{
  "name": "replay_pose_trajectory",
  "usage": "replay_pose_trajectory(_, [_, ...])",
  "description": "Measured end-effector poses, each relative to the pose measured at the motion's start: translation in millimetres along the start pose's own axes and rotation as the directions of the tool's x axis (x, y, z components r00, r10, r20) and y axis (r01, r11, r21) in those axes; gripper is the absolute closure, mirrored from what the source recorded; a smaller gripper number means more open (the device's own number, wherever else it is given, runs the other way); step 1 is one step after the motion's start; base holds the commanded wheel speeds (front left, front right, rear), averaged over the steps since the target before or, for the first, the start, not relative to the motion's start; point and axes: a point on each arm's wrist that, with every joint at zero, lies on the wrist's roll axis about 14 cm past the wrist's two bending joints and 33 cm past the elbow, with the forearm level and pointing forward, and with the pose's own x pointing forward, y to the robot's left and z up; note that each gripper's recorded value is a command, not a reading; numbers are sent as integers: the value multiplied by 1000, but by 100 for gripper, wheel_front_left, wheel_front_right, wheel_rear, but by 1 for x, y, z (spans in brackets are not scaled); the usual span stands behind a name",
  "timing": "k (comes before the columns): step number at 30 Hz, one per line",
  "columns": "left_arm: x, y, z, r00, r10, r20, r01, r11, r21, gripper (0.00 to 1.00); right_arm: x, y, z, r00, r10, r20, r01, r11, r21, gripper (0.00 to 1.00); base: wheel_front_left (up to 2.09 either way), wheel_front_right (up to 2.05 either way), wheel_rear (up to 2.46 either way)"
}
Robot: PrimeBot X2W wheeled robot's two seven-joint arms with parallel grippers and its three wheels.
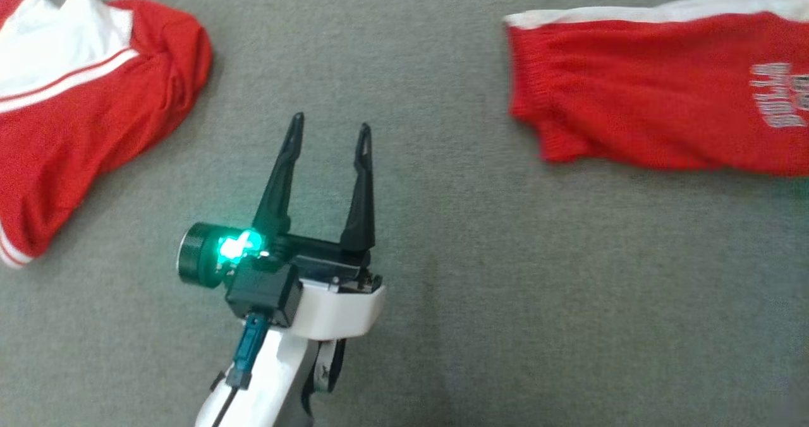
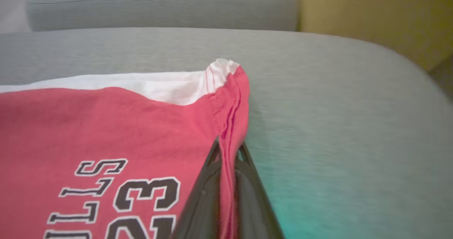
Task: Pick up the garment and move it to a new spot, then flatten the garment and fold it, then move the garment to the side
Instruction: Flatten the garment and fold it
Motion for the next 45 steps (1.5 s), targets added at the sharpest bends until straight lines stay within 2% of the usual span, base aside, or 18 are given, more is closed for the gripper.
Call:
replay_pose_trajectory(4, [-3,-7,1,1000,-22,2,22,1000,-11,0,-29,-56,6,993,-120,16,121,991,-54,100,0,0,0])
replay_pose_trajectory(6, [-2,-10,2,999,-34,7,34,999,-13,0,-38,-65,12,990,-137,41,139,989,-55,100,0,0,0])
replay_pose_trajectory(9, [1,-19,2,998,-66,10,67,997,-25,0,-42,-58,33,988,-109,108,117,991,-67,100,0,0,0])
replay_pose_trajectory(13, [1,-29,0,995,-101,4,101,995,-22,0,-46,-30,76,974,-29,223,49,995,-86,100,0,0,0])
replay_pose_trajectory(17, [-5,-31,1,994,-108,-1,108,994,-23,0,-54,13,107,946,83,313,-51,993,-109,100,0,0,0])
replay_pose_trajectory(23, [-12,-33,6,994,-112,4,112,993,-28,0,-61,95,133,886,261,384,-216,964,-156,100,0,0,0])
replay_pose_trajectory(24, [-13,-32,7,994,-108,6,108,994,-28,0,-61,113,131,877,294,381,-252,955,-156,93,0,0,0])
replay_pose_trajectory(25, [-13,-30,8,995,-104,6,104,994,-26,0,-60,131,126,869,327,370,-290,945,-153,75,0,0,0])
replay_pose_trajectory(26, [-14,-29,8,995,-100,5,100,995,-25,0,-59,149,118,865,358,351,-326,934,-147,29,0,0,0])
replay_pose_trajectory(27, [-15,-28,8,995,-99,4,99,995,-23,0,-59,165,109,861,384,333,-357,923,-141,0,0,0,0])
replay_pose_trajectory(30, [-19,-24,9,996,-89,0,89,996,-28,0,-62,199,84,845,439,304,-425,898,-115,0,0,0,0])
replay_pose_trajectory(33, [-25,-21,13,997,-75,5,75,997,-29,0,-73,202,86,826,433,361,-431,898,-92,0,0,0,0])
replay_pose_trajectory(38, [-40,-12,21,999,-30,17,30,999,-27,0,-102,168,122,769,352,533,-363,928,-89,0,0,0,0])
replay_pose_trajectory(40, [-44,-9,27,999,-15,29,16,999,-35,0,-117,151,125,747,306,590,-338,939,-59,0,0,0,0])
replay_pose_trajectory(42, [-50,-6,30,999,-2,36,3,999,-34,0,-128,131,115,751,252,610,-304,952,-19,0,0,0,0])
replay_pose_trajectory(45, [-61,-5,32,999,7,36,-6,999,-37,0,-139,97,83,793,156,589,-235,970,60,0,0,0,0])
